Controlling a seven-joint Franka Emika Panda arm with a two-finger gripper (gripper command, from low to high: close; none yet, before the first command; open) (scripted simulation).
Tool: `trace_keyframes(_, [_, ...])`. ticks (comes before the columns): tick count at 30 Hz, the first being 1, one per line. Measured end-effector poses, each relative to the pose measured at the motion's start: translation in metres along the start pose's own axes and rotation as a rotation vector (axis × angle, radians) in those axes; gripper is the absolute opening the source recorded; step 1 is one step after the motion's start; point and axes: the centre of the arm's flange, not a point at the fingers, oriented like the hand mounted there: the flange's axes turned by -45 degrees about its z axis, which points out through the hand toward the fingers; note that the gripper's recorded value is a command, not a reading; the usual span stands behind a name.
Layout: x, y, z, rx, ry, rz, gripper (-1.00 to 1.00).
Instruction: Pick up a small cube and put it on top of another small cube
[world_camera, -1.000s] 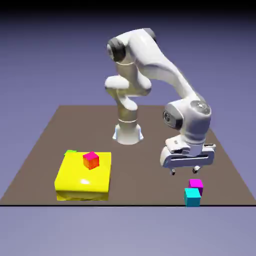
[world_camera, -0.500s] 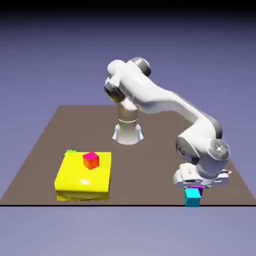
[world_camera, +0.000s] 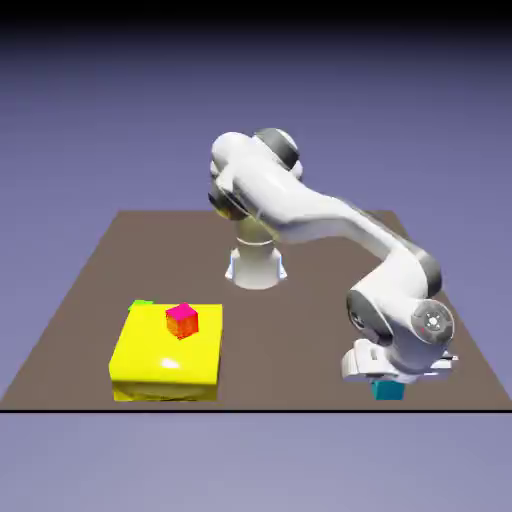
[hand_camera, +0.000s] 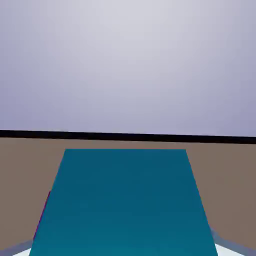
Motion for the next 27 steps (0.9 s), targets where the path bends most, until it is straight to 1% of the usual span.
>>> trace_keyframes(7, [-0.030,0.077,0.001,-0.179,0.004,-0.153,-1.00])
trace_keyframes(13, [-0.071,0.160,-0.009,-0.264,-0.022,-0.249,-1.00])
trace_keyframes(20, [-0.144,0.258,-0.022,-0.279,-0.043,-0.346,-1.00])
trace_keyframes(26, [-0.224,0.334,-0.021,-0.222,-0.022,-0.427,-1.00])
trace_keyframes(27, [-0.233,0.338,-0.021,-0.217,-0.015,-0.445,-1.00])
